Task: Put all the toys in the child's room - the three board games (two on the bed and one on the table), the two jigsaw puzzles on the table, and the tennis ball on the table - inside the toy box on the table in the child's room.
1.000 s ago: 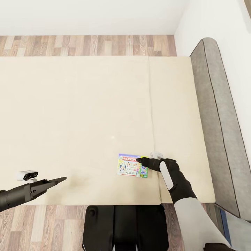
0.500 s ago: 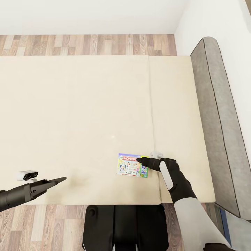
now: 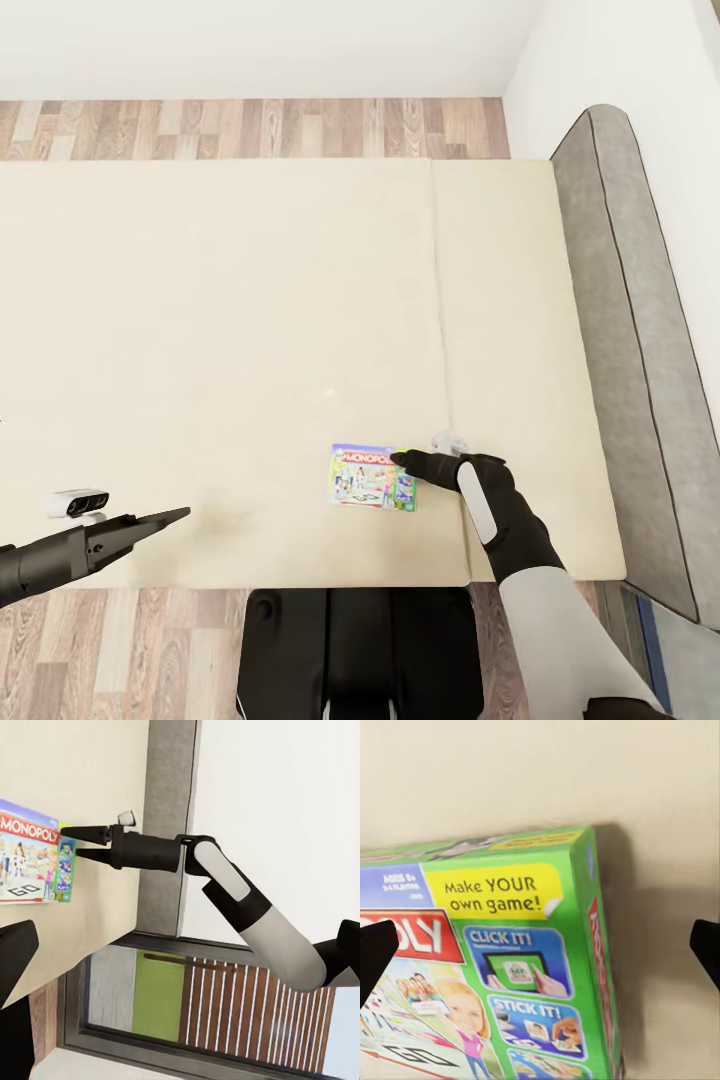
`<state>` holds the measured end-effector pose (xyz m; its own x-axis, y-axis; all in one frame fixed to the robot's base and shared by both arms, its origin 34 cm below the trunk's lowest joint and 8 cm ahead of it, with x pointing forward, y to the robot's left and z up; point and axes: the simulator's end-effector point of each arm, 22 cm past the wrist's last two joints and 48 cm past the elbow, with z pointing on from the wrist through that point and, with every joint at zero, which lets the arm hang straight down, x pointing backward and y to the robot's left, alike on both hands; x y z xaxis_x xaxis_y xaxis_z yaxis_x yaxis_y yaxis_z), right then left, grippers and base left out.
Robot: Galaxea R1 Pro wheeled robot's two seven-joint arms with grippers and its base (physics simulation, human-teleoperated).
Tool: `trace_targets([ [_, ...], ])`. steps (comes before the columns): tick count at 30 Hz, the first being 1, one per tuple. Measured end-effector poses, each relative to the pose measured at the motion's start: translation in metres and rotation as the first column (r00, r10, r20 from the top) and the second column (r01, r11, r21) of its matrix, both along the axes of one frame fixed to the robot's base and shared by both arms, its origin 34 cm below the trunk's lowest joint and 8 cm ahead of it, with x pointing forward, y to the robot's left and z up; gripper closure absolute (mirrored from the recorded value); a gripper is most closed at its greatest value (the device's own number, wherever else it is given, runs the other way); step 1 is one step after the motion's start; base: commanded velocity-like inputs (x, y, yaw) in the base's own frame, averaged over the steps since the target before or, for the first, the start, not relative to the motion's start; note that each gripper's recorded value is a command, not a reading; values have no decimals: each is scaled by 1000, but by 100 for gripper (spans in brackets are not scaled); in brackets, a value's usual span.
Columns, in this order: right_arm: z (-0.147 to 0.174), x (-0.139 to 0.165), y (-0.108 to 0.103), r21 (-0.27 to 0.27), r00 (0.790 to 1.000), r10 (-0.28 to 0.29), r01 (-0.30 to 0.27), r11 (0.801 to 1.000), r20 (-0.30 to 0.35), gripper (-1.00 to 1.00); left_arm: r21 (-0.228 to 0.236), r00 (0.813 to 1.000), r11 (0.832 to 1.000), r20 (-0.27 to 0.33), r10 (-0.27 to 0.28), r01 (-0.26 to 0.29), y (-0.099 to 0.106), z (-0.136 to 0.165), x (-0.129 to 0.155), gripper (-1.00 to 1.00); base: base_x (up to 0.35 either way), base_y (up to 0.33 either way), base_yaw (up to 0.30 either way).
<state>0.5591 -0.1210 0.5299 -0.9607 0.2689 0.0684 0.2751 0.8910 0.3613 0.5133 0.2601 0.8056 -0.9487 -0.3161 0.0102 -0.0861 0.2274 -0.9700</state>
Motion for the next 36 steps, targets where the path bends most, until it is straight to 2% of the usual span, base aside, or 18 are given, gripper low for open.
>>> trace_targets([
  [13, -1, 0, -6, -27, 1000, 22, -22, 999, 1, -100, 0, 1000, 1000, 1, 0, 0, 0, 0, 0, -100, 0, 42, 0],
  [36, -1, -1, -3, -11, 1000, 10, -10, 1000, -2, -100, 0, 1000, 1000, 0, 0, 0, 0, 0, 0, -100, 0, 26, 17],
])
